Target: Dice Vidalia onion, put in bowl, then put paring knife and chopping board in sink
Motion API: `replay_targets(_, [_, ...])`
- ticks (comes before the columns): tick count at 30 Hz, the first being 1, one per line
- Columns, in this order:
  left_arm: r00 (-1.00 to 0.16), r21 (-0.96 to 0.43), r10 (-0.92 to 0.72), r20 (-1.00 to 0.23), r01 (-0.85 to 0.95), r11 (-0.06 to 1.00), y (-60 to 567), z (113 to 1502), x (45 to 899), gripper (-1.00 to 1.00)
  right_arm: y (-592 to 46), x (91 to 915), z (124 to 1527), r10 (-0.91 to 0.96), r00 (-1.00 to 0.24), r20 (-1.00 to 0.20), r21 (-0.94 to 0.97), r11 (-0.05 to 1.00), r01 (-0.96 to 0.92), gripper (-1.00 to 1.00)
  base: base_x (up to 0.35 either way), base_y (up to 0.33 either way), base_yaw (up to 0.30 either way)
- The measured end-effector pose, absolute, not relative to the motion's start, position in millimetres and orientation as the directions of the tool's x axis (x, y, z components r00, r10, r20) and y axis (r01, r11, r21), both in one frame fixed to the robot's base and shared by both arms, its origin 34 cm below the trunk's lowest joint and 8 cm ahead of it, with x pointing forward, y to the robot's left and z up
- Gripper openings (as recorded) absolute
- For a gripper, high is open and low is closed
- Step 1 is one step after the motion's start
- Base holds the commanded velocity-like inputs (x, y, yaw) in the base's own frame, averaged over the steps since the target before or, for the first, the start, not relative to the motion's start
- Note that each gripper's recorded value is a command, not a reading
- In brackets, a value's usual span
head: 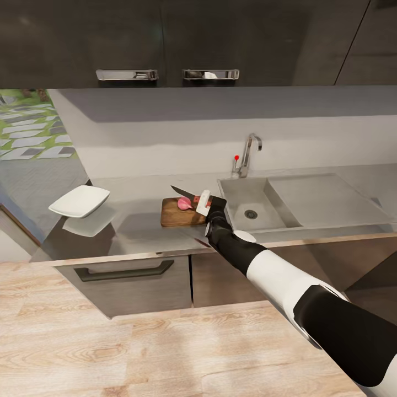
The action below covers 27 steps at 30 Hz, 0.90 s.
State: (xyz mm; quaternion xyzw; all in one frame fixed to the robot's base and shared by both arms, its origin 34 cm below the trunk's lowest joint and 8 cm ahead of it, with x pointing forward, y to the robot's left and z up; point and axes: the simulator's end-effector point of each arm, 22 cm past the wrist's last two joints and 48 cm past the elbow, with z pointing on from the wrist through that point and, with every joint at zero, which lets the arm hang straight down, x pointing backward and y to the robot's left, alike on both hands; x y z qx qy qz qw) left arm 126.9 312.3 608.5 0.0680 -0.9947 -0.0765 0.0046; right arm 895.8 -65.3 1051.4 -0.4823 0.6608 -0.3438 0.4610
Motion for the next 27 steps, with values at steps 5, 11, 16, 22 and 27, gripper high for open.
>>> replay_targets(5, [-0.991,0.153,-0.136,-0.002,-0.135,0.979,312.3,608.5,126.9,1.00,-65.2,895.7,1051.2,-0.954,-0.110,-0.278,-0.899,0.299,-0.321,-1.00,0.000,0.000,0.000])
replay_targets(11, [-0.990,0.141,-0.138,-0.006,-0.137,0.980,306.3,607.9,128.5,1.00,-66.4,895.3,1049.5,-0.957,-0.109,-0.267,-0.903,0.289,-0.319,-1.00,0.000,0.000,0.000])
replay_targets(16, [-0.990,0.136,-0.138,-0.005,-0.137,0.981,304.7,607.8,128.0,1.00,-63.8,896.1,1055.5,-0.962,-0.094,-0.256,-0.916,0.272,-0.296,-1.00,0.000,0.000,0.000])
replay_targets(22, [-0.990,0.125,-0.138,-0.004,-0.137,0.983,296.8,607.3,128.2,1.00,-64.5,898.3,1063.1,-0.959,-0.094,-0.266,-0.921,0.282,-0.270,-1.00,0.000,0.000,0.000])
replay_targets(27, [-0.990,0.128,-0.138,-0.005,-0.137,0.982,299.3,607.4,128.2,1.00,-63.9,898.6,1065.4,-0.959,-0.092,-0.268,-0.922,0.283,-0.264,-1.00,0.000,0.000,0.000])
